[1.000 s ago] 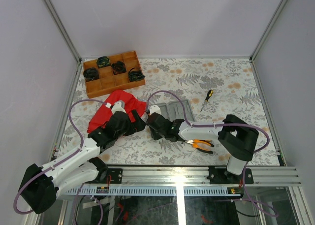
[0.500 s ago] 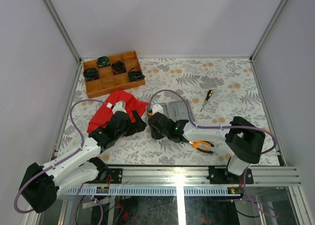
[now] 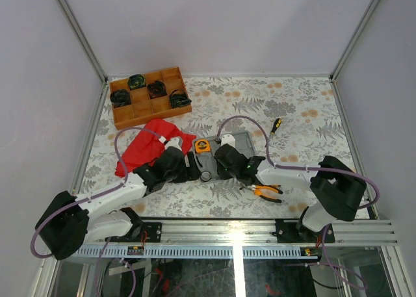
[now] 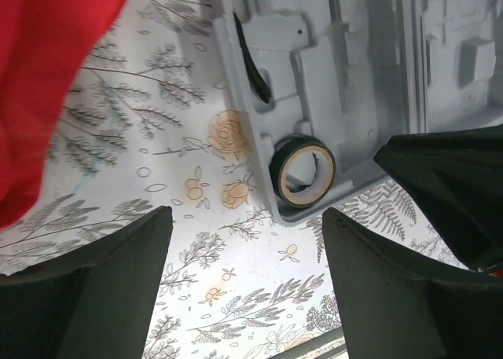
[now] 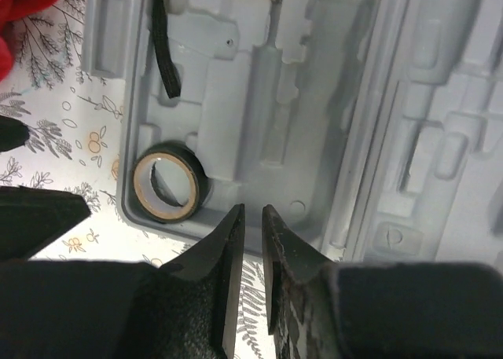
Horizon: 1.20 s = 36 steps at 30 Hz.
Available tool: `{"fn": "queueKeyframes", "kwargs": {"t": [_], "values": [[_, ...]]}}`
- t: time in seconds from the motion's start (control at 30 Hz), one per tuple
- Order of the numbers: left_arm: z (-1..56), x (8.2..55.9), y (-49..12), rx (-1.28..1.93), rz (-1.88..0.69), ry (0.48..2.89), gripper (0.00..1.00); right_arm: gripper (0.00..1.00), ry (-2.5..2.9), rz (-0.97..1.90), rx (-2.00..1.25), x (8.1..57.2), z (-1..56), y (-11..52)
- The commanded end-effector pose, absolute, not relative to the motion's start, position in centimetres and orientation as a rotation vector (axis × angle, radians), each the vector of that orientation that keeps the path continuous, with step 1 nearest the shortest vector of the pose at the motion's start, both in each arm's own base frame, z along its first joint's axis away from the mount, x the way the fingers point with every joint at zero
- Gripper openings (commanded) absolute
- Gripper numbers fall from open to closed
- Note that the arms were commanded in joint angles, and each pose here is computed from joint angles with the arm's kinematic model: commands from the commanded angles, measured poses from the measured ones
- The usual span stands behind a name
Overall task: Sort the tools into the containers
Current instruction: Place the engineering item in the storage box.
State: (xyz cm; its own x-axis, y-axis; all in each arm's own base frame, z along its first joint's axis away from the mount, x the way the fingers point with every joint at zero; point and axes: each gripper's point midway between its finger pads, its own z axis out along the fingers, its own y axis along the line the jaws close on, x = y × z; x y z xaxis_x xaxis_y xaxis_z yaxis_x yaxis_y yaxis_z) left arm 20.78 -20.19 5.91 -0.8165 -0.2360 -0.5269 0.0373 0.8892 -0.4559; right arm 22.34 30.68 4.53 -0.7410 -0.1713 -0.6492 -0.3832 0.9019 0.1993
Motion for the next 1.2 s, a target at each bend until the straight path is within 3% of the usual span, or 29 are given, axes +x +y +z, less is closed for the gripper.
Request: {"fn": "queueKeyframes", "kwargs": {"t": [0.0,0.63,1.17], "values": [[7.3,22.1,-23.2,-0.07,-0.703,2.394,0.75,0.21,2.345,0.634,-0.345,22.6,7.1,32.3],[5.2,22.9,-23.7,-0.098,-0.673,2.412,0.5,0.19,2.357,0.723,-0.31,22.3,6.7,32.1],[4.3,22.7,-24.0,-0.076,-0.676,2.441,0.38,0.17,2.358,0.821,-0.341,21.9,6.8,33.8]]}}
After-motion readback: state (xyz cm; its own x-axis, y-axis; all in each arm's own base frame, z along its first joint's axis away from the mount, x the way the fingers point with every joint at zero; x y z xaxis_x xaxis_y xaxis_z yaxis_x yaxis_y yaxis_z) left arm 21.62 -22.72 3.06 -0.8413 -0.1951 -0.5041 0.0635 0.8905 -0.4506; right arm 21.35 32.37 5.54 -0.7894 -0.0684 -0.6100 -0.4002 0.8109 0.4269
